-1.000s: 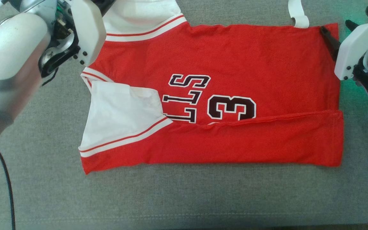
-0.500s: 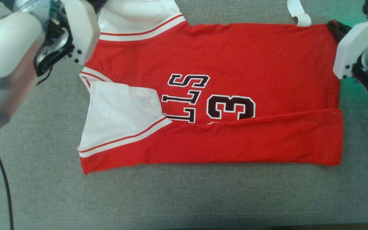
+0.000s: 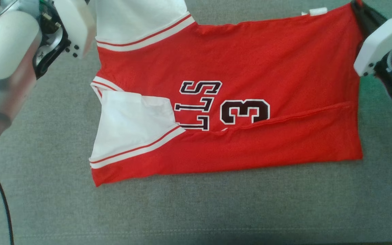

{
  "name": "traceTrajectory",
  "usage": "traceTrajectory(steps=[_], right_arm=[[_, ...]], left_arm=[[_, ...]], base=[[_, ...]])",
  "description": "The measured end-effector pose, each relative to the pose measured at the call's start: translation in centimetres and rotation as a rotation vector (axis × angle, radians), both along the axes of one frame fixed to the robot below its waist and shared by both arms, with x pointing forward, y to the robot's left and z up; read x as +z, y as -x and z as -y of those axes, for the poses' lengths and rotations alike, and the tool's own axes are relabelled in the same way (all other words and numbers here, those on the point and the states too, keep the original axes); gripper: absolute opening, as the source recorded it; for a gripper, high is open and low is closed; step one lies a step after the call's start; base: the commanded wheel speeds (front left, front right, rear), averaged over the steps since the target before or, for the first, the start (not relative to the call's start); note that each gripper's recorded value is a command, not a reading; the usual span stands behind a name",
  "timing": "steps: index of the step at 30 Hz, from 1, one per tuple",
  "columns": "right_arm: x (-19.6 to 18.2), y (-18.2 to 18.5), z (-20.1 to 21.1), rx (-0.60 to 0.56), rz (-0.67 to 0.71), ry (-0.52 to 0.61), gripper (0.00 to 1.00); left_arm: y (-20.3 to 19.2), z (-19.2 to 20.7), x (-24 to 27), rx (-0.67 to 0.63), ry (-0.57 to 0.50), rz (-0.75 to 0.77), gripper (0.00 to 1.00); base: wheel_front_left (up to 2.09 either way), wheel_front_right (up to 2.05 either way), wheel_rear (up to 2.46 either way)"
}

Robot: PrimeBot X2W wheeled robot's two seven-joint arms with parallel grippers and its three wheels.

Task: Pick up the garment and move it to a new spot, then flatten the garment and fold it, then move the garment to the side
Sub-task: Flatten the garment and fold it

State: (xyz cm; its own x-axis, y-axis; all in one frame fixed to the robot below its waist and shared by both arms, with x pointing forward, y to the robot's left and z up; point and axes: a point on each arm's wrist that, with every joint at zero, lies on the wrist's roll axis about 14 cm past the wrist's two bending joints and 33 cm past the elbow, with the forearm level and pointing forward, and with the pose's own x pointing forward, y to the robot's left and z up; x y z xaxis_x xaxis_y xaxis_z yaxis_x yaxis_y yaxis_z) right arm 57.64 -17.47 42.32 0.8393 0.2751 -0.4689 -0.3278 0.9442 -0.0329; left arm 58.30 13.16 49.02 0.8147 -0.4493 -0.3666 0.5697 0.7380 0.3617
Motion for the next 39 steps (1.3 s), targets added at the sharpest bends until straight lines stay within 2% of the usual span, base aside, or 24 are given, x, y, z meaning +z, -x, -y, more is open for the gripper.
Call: traceTrajectory(steps=[6, 8, 20, 23, 29, 39], right_arm=[[0.8, 2.2, -0.3, 0.038, 0.019, -0.008, 0.00], [0.9, 3.2, -0.3, 0.063, 0.021, 0.020, 0.00], [2.7, 7.1, -0.1, 0.100, 0.023, 0.003, 0.00], [2.0, 8.8, -0.4, 0.165, 0.000, 0.053, 0.00], [1.2, 11.3, -1.1, 0.240, -0.048, 0.086, 0.00], [-0.5, 14.7, -0.3, 0.279, -0.159, 0.116, 0.00]], left_arm=[[1.7, -0.1, 1.7, -0.015, 0.014, 0.039, 0.00], [3.0, 0.1, 1.7, -0.029, 0.021, 0.038, 0.00], [9.5, -1.4, 3.2, -0.020, 0.070, 0.010, 0.00], [12.0, -1.9, 2.6, -0.005, 0.089, -0.054, 0.00], [16.8, -3.4, 0.6, 0.000, 0.053, -0.172, 0.00], [23.2, -3.0, -3.0, -0.037, 0.009, -0.426, 0.00]], base=[[0.00, 0.00, 0.00], [0.00, 0.00, 0.00], [0.00, 0.00, 0.00], [0.00, 0.00, 0.00], [0.00, 0.00, 0.00], [0.00, 0.00, 0.00]])
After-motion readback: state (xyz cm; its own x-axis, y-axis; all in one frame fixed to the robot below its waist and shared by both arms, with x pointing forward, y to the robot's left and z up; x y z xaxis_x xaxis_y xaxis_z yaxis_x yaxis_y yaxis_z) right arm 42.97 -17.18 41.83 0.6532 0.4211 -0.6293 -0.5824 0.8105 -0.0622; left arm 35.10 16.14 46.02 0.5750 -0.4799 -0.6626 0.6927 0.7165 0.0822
